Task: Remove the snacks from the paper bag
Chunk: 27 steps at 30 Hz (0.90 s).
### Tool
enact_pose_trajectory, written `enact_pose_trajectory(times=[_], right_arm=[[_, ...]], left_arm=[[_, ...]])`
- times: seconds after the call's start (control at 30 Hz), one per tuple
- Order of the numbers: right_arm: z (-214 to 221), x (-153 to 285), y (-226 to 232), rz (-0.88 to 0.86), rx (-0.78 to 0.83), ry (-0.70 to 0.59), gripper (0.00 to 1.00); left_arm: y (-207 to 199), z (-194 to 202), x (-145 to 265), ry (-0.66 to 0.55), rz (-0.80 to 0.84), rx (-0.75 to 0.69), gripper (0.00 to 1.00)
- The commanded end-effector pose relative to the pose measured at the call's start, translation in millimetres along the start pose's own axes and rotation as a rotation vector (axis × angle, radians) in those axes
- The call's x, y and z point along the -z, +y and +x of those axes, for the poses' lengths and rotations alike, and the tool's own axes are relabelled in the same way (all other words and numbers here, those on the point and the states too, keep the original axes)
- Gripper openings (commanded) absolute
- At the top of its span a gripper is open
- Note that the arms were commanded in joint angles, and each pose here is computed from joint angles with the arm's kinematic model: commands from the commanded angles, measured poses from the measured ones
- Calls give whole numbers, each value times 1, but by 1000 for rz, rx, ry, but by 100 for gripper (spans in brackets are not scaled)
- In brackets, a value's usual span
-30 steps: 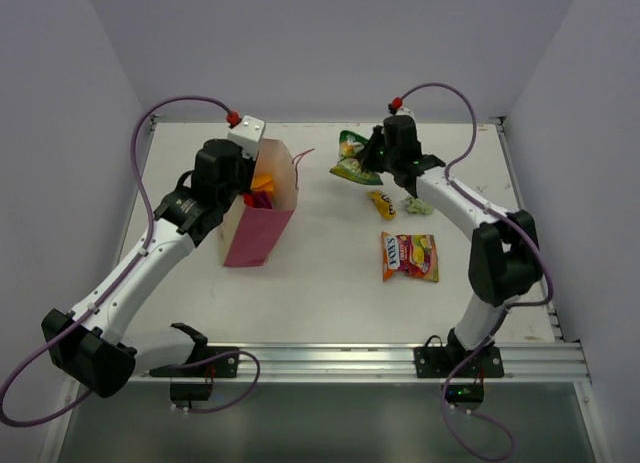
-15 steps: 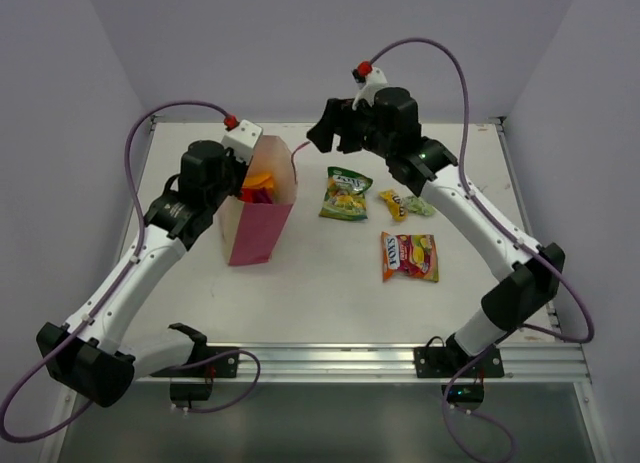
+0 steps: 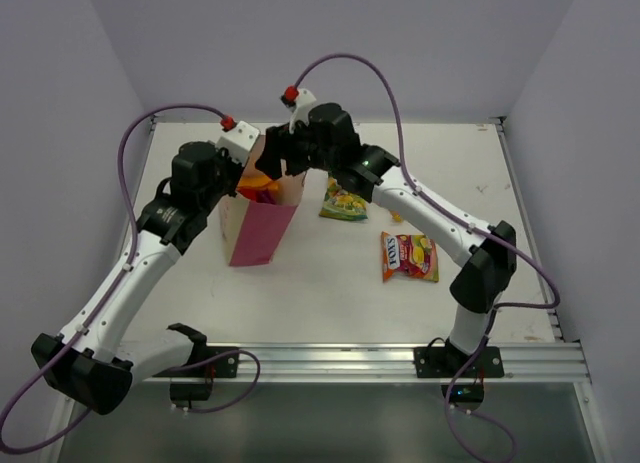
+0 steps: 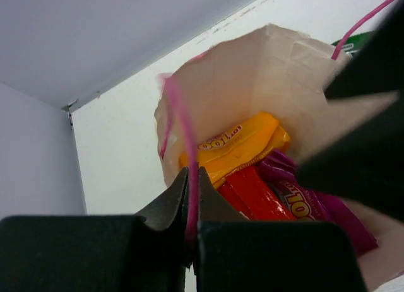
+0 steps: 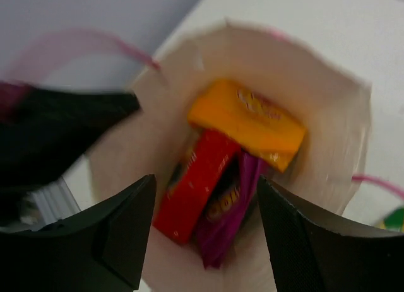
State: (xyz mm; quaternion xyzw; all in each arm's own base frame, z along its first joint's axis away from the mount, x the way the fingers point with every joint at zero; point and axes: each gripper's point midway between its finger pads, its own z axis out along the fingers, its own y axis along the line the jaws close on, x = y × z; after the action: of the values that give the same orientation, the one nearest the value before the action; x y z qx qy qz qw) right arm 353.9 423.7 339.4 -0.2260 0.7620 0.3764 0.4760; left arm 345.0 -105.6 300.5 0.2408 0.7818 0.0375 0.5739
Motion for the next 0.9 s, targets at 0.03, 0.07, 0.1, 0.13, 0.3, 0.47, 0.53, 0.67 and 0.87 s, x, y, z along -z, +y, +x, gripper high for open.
enact_pose_trajectory(times=[0.03,0.07,0.1,0.13,0.3,0.47,0.53,0.67,0.87], right_arm=[[81,0,-8,29,-89,166,67],[94,2,-6,30,-102,196,67],[98,7,1,18,-98,205,67],[120,11,11,3,-98,249,67],[149,36,69,-126,-117,322,67],[148,38,81,-90,-55,298,68],[139,34,54,34,-21,244,68],[125,34,-2,227,-39,203,69],[109,29,-20,219,-3,200,70]], left_arm=[[36,-88,8,-279,-96,3,0],[36,-88,5,-277,-102,5,0],[37,-90,4,-285,-106,8,0],[37,-90,2,-285,-108,18,0],[31,-77,-9,-259,-98,29,0],[17,-62,-2,-257,-41,47,0],[7,-49,-1,-239,-4,51,0],[-4,-40,13,-230,56,78,0],[-16,-41,24,-237,123,96,0]])
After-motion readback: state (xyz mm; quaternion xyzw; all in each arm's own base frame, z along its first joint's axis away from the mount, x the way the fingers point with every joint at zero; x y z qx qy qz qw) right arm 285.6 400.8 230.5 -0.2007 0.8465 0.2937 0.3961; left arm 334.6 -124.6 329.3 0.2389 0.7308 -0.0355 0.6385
